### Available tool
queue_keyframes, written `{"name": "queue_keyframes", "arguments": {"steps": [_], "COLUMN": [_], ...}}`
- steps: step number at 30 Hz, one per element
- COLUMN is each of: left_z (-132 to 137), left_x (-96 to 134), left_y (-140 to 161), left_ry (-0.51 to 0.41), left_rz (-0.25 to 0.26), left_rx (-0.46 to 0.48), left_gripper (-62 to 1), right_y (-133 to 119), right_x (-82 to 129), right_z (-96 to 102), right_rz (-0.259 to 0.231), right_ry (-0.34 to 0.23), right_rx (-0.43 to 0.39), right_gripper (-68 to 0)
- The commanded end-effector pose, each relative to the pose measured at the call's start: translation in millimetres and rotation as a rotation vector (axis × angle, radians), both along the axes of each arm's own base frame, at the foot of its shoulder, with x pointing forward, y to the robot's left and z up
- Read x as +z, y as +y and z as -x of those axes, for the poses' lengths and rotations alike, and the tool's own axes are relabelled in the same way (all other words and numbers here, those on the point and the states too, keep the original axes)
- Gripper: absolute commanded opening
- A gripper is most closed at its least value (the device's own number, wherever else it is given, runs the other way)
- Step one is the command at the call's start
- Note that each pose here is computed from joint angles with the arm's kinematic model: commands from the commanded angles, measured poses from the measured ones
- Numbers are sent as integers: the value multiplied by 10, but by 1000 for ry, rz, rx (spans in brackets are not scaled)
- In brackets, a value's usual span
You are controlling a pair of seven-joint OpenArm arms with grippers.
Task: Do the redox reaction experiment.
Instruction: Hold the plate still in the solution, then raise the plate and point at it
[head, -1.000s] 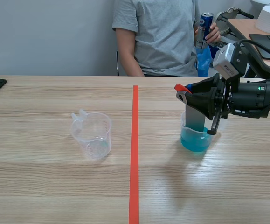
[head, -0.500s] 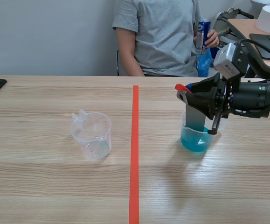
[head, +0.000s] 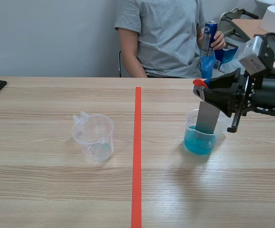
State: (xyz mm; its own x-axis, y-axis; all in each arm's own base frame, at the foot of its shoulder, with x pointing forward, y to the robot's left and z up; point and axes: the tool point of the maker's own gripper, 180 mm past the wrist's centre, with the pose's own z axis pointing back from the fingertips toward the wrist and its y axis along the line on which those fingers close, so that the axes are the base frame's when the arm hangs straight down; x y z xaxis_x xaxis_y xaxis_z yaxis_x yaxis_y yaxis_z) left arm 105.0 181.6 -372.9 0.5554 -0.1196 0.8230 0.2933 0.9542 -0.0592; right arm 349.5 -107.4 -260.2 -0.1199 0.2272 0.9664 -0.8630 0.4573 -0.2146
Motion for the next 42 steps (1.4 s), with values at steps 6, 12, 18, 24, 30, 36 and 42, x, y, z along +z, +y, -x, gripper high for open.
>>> {"name": "queue_keyframes", "arguments": {"steps": [6, 12, 18, 24, 30, 36, 42], "left_z": [-37, -37, -37, -37, -37, -37, -37], "left_x": [49, 49, 49, 49, 49, 49, 49], "left_y": [-27, -27, -27, -27, -27, -27, -27], "left_ry": [-23, -23, -23, -23, -23, -23, -23], "left_rz": [13, 13, 13, 13, 13, 13, 13], "left_rx": [-2, -2, -2, -2, -2, -2, -2], "left_gripper": [-567, -567, -567, -567, -567, -567, -567], "right_y": [-148, -163, -152, -148, -129, -136, -153], "right_x": [394, 622, 839, 1040, 1215, 1379, 1459], "right_z": [-98, -79, -29, 17, 69, 89, 83], "right_rz": [-34, -60, -79, -108, -138, -156, -168], "right_ry": [-87, -128, -165, -194, -216, -249, -265], "right_rx": [-21, -8, 16, 32, 50, 56, 51], "right_gripper": [-660, -660, -660, -660, -660, -660, -660]}}
